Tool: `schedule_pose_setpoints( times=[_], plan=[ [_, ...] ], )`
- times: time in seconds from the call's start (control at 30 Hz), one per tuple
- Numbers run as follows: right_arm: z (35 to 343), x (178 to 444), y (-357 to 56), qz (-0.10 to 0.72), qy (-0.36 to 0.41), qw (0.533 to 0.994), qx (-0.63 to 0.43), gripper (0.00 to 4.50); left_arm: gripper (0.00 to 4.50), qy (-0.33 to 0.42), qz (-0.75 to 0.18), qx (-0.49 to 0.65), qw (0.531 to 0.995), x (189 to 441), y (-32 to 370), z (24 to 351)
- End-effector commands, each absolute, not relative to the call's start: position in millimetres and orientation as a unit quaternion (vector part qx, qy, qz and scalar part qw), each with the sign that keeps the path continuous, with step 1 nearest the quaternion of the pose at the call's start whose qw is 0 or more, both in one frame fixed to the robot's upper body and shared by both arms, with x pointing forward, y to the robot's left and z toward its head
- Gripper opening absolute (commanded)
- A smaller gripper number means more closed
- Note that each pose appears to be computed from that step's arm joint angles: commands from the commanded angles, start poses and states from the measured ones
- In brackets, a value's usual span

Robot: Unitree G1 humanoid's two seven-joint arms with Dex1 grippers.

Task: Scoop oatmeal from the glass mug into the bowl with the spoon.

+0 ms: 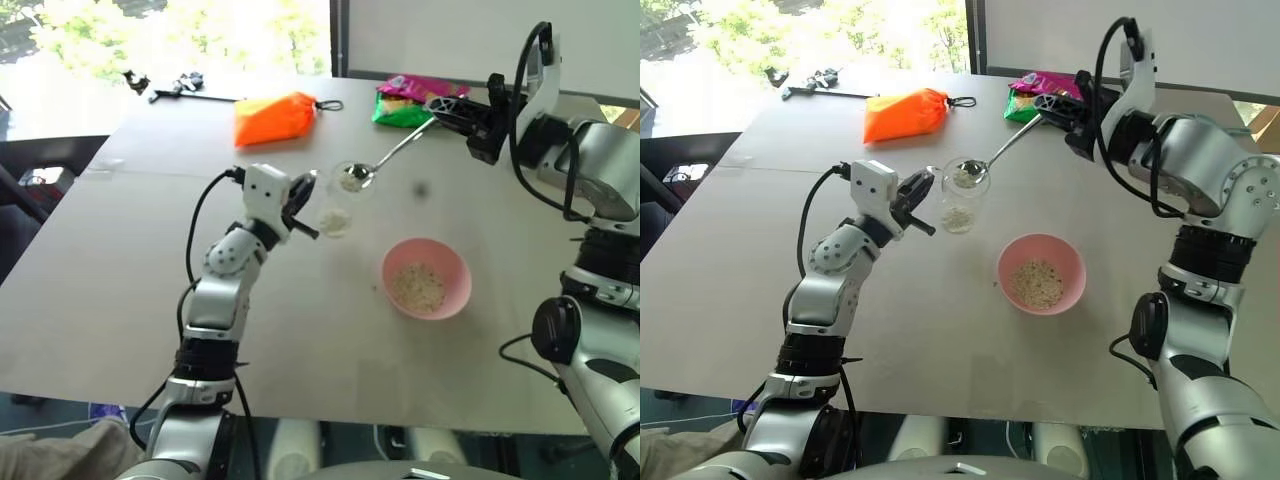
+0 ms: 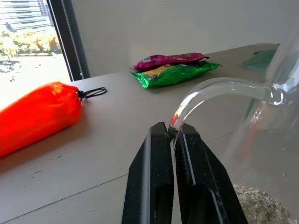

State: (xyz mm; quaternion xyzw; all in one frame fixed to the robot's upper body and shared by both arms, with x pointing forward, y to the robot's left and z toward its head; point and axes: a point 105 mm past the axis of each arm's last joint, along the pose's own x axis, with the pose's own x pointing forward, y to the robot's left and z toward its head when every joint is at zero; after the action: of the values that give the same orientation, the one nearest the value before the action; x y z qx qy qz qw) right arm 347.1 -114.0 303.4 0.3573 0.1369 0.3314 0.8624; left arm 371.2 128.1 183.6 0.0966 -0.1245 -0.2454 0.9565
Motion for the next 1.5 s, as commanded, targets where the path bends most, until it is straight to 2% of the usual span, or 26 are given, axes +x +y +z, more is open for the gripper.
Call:
schedule_pose_setpoints(
  times=[0.03, 0.63, 1.5],
  plan=[
    [318, 336, -123, 0.334, 0.109, 0.862, 0.366, 0.0, 0.06, -0.167, -0.27, 0.105, 0.942, 368, 114, 205],
    [313, 319, -163, 0.266, 0.043, 0.877, 0.398, 0.0, 0.06, -0.189, -0.353, 0.133, 0.907, 370, 67, 209],
    [305, 285, -196, 0.211, -0.043, 0.879, 0.425, 0.0, 0.06, -0.187, -0.388, 0.149, 0.89, 379, 53, 200]
  ],
)
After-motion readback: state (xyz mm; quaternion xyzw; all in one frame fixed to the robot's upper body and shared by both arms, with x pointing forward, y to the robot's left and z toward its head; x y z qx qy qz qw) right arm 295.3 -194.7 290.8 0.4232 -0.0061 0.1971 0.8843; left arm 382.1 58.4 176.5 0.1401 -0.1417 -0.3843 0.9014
